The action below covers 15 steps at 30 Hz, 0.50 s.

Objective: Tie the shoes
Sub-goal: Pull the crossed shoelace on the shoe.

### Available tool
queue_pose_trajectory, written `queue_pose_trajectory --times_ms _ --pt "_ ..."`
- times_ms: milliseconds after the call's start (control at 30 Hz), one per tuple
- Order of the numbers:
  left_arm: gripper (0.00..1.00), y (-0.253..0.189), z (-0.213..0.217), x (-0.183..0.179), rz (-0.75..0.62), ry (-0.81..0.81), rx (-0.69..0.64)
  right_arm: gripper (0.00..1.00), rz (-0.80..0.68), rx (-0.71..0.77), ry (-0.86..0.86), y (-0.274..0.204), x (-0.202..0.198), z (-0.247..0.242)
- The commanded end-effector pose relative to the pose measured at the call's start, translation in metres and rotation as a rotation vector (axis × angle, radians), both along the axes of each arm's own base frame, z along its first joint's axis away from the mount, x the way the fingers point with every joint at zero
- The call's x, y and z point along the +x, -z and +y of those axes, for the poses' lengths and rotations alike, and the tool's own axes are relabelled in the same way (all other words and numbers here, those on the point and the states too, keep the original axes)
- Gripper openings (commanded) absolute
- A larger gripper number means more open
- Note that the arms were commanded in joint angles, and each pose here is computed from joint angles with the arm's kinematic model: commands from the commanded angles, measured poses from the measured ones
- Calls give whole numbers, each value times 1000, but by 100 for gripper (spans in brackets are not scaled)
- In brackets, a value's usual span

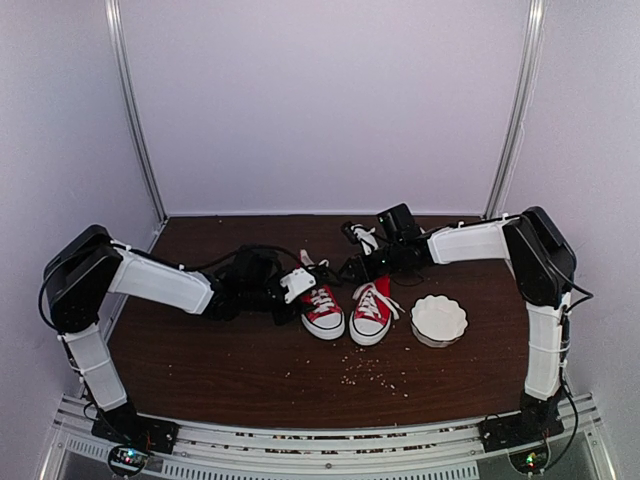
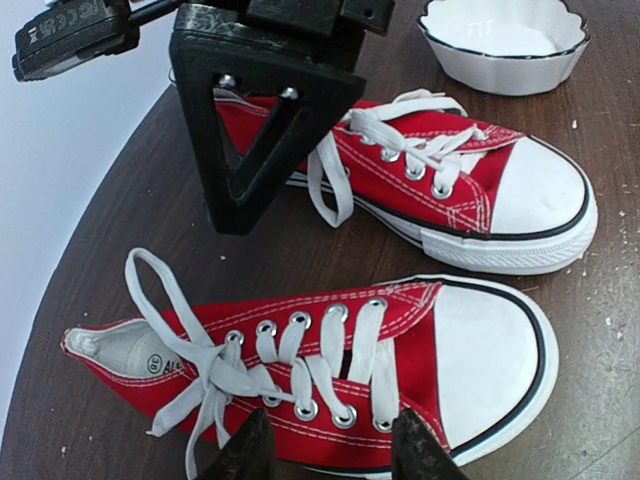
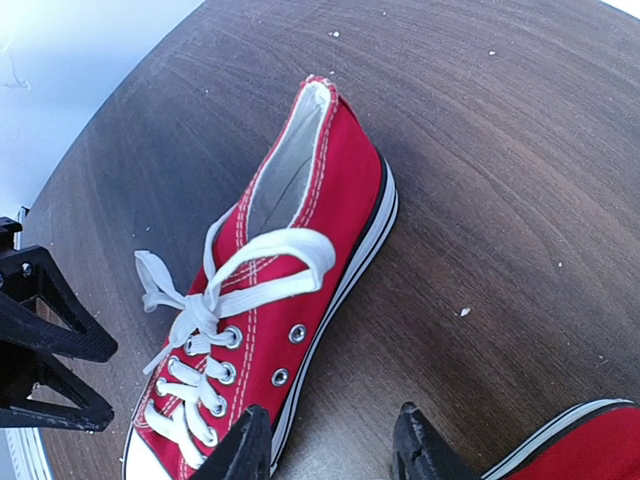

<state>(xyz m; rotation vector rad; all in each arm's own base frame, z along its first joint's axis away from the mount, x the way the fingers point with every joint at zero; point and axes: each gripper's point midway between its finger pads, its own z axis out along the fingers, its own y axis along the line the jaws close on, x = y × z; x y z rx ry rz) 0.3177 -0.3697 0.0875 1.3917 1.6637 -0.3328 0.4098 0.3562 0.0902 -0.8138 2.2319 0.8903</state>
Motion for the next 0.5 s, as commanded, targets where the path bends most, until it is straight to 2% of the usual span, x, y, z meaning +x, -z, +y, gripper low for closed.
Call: queue_pose_trajectory --times_ms 0,267,467 --pt "40 -11 -5 22 -117 -10 49 41 -18 50 -21 -17 -1 3" --pt "35 -7 -9 26 -120 2 69 40 -4 63 -34 -17 -2 4" --pt "37 7 -11 16 -74 57 93 40 1 62 -34 -16 -2 4"
